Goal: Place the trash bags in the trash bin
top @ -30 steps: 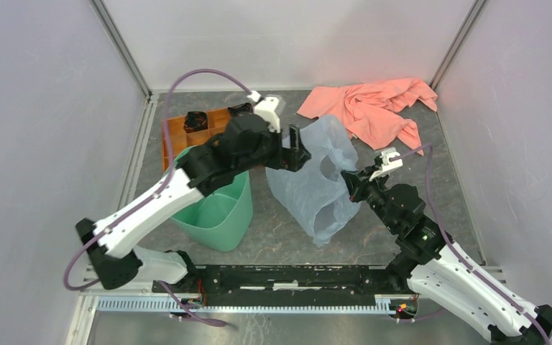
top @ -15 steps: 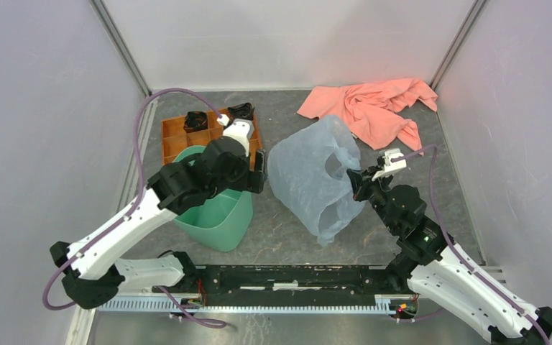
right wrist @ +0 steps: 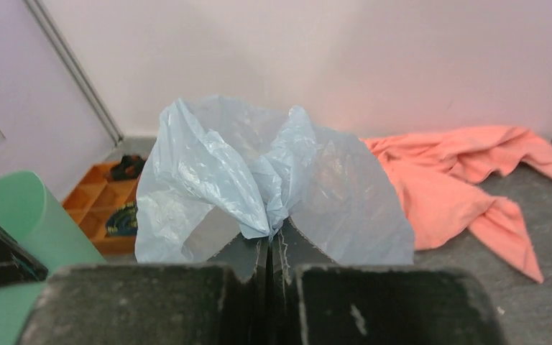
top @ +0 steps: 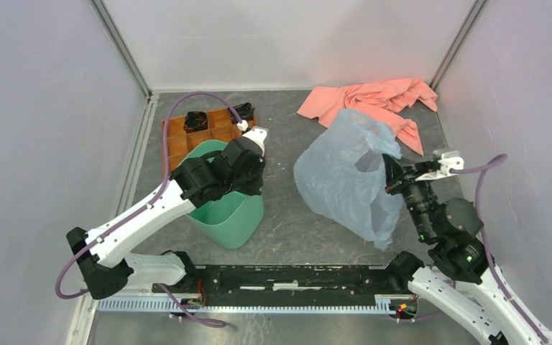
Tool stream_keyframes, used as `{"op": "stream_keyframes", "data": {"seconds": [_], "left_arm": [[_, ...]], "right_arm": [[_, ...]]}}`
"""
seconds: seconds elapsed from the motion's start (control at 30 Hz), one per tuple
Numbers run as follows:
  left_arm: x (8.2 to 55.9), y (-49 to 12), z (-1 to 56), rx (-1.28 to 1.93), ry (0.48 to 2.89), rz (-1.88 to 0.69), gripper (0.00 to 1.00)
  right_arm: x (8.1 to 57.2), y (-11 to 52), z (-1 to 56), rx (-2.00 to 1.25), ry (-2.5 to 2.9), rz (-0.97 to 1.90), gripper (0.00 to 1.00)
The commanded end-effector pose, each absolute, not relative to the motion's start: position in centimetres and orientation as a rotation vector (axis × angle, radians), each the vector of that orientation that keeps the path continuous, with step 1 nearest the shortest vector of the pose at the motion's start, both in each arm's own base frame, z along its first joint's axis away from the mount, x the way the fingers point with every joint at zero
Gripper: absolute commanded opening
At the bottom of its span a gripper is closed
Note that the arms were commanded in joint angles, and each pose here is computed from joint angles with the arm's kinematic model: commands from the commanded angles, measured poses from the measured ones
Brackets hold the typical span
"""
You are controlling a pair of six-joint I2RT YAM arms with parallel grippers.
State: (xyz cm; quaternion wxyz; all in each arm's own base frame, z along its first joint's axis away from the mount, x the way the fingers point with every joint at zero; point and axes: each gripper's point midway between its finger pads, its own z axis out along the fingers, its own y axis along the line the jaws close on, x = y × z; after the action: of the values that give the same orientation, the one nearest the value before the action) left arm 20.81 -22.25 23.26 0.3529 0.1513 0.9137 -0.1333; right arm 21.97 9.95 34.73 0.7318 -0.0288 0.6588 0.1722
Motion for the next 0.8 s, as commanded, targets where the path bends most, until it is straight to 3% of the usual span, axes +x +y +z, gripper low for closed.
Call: {"op": "stream_keyframes", "data": {"seconds": [0.0,0.33,0.43,0.57,0.77], "left_arm": [[21.5,-28.2,27.6,0.415,2.245,-0.657,0.04],[23.7,-38.1,27.1,0.482,2.215,-0.847,0.02],[23.3,-40.7,26.9,0.533,2.218,-0.874,0.07],[22.4,-42.4,28.7,0.581,2.181,-0.948,0.26],[22.1,-39.6,32.0,0.572,2.092,-0.905,0.58]], "right_arm": [[21.1,8.1,39.1,-0.041,1.343,0.337,0.0],[19.5,7.3,44.9,-0.044,1.235,0.378,0.0],[18.7,6.9,46.5,-0.042,1.198,0.4,0.0],[17.9,6.5,48.6,-0.033,1.154,0.428,0.0],[17.1,7.9,51.3,-0.099,1.095,0.494,0.0]]}}
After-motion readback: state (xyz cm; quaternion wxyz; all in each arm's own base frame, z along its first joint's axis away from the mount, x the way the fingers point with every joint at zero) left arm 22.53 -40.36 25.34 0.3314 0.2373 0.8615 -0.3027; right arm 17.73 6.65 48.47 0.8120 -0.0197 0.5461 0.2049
